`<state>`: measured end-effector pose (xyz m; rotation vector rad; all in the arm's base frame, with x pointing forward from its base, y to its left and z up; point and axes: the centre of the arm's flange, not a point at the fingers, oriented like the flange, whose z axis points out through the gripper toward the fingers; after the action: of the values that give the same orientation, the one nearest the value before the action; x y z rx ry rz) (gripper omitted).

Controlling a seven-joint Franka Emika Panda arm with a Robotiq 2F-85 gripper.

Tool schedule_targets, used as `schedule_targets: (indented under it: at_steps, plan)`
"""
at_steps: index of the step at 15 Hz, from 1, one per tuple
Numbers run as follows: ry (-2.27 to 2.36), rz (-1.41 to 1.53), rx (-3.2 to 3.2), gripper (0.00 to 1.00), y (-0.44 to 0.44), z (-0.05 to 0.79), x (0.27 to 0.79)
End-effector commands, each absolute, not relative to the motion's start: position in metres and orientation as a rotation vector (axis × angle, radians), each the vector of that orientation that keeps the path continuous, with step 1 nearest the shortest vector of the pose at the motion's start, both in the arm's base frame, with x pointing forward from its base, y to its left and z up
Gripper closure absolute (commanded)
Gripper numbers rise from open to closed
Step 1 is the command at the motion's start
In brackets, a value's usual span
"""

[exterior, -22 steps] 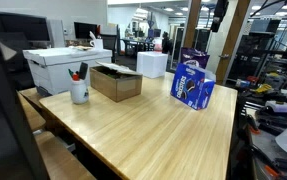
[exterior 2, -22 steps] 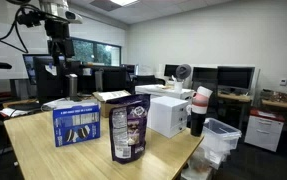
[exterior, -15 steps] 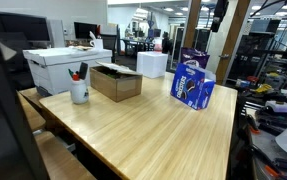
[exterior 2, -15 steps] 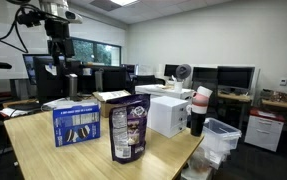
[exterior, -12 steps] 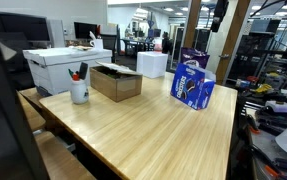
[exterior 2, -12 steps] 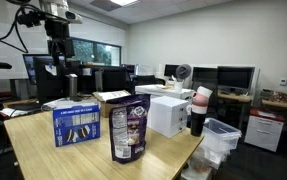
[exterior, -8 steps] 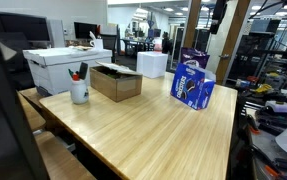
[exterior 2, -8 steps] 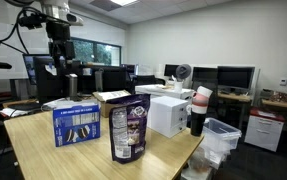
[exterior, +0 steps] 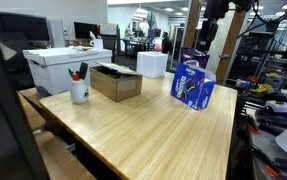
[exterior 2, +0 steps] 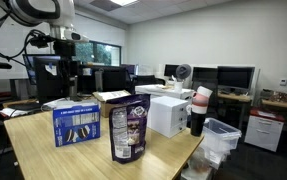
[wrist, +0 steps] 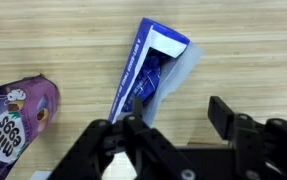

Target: Remove the blue packet from the blue box and place it on the counter

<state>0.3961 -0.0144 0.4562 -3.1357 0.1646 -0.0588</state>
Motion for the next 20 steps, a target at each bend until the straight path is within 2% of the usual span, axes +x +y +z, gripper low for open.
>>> schedule_targets:
  at_steps: [1, 2, 3, 4, 5, 8, 20]
  plan:
    - [0.254, -0.017, -3.137, 0.56, -0.014, 0.436, 0.4]
    - [0.279, 0.029, -3.135, 0.81, -0.014, 0.422, 0.402]
    - [0.295, 0.023, -3.164, 0.87, -0.009, 0.415, 0.399]
    - [0.303, 0.037, -3.163, 0.98, -0.005, 0.41, 0.399]
    - [0.315, 0.039, -3.18, 1.0, 0.0, 0.403, 0.397]
    - [0.374, 0.063, -3.233, 0.95, 0.0, 0.381, 0.387]
    - [0.416, 0.174, -3.206, 0.97, 0.017, 0.357, 0.376]
